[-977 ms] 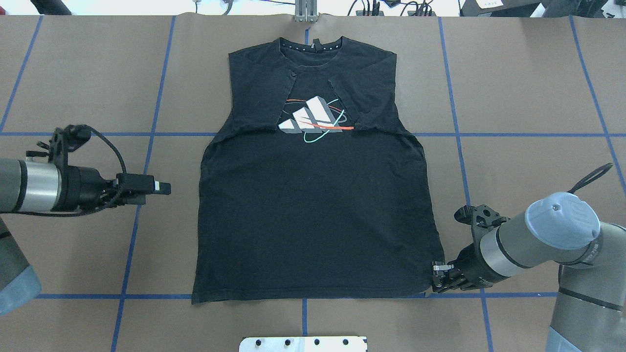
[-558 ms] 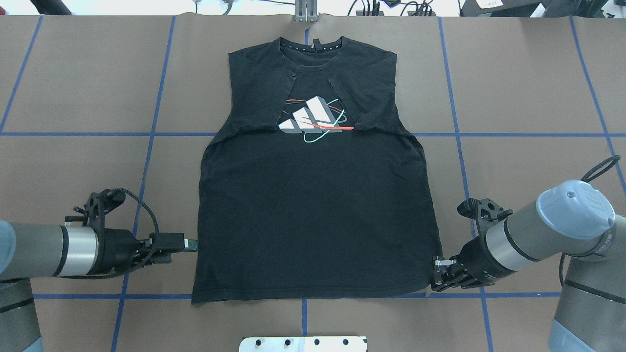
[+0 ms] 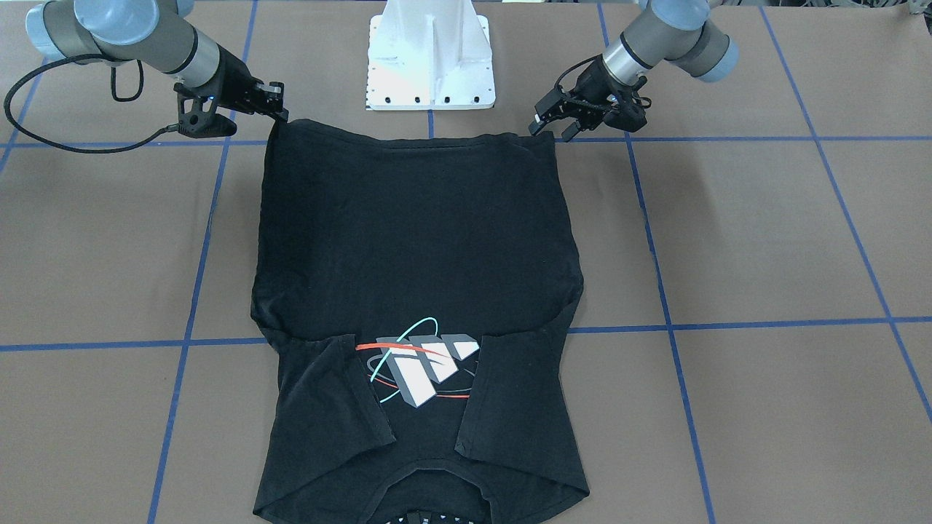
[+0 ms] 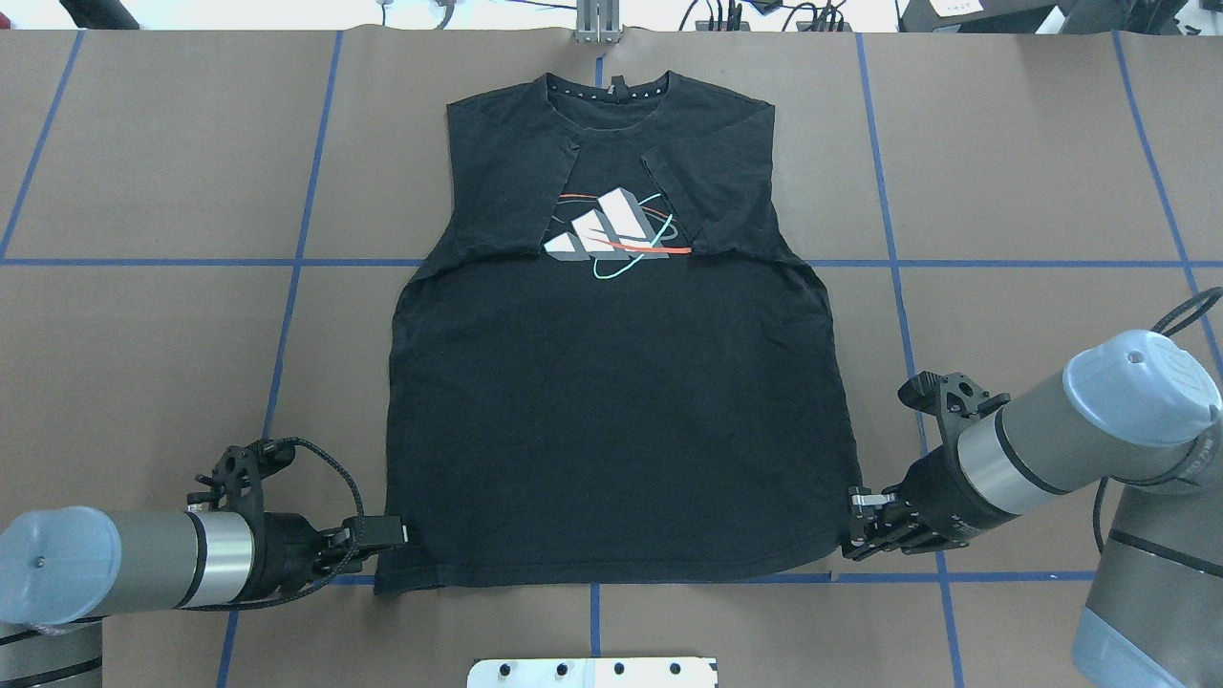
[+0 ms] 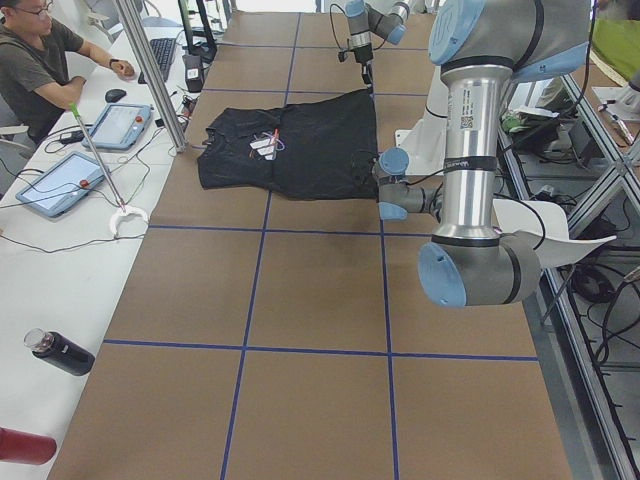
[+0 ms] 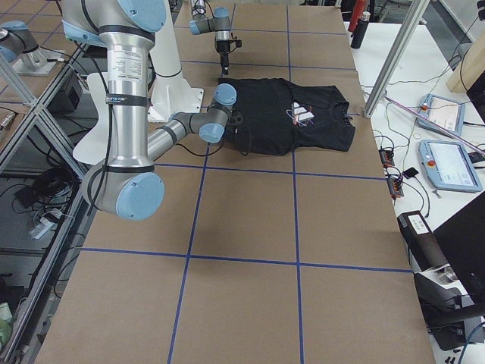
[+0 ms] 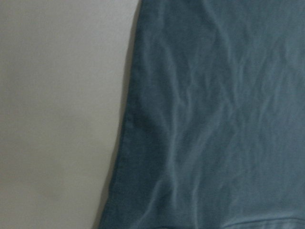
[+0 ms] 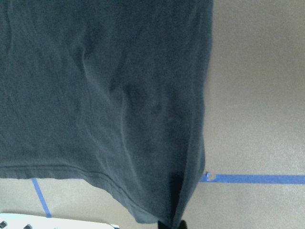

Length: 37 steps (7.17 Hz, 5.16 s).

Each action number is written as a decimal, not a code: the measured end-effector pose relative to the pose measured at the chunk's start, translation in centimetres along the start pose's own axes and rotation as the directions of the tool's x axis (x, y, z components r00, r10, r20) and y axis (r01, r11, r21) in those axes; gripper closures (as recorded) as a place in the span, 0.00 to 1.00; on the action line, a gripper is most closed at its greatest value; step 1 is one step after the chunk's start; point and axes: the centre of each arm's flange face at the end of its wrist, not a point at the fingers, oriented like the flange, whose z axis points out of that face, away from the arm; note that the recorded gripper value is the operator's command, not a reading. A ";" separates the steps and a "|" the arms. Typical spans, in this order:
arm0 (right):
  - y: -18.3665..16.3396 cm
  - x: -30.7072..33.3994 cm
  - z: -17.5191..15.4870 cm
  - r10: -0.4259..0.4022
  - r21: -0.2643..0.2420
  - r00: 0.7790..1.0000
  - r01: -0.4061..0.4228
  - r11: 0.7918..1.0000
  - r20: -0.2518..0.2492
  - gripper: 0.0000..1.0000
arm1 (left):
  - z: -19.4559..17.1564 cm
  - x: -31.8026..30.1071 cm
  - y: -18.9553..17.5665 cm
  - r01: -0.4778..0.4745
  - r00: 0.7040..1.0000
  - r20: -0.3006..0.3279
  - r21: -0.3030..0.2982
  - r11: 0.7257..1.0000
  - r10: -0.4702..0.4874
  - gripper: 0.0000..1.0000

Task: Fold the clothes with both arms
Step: 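Grasp the hem corner nearest the left gripper with the left gripper, then lift the hem with both grippers and carry it toward the collar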

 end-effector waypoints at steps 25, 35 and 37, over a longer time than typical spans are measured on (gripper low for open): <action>-1.2 -0.6 -2.3 0.002 -0.018 0.999 -0.002 1.000 0.038 1.00 | -0.4 0.4 1.7 -0.006 1.000 0.007 -0.037 0.999 0.006 1.00; 4.0 11.5 -6.3 -0.029 -0.237 0.988 0.065 0.969 0.150 1.00 | -10.9 2.8 6.5 0.000 0.999 -0.043 -0.263 0.965 -0.011 1.00; 0.2 10.3 -6.2 -0.027 -0.186 0.983 0.061 0.981 0.180 1.00 | -11.8 4.4 4.6 0.002 0.996 -0.083 -0.237 0.971 -0.022 1.00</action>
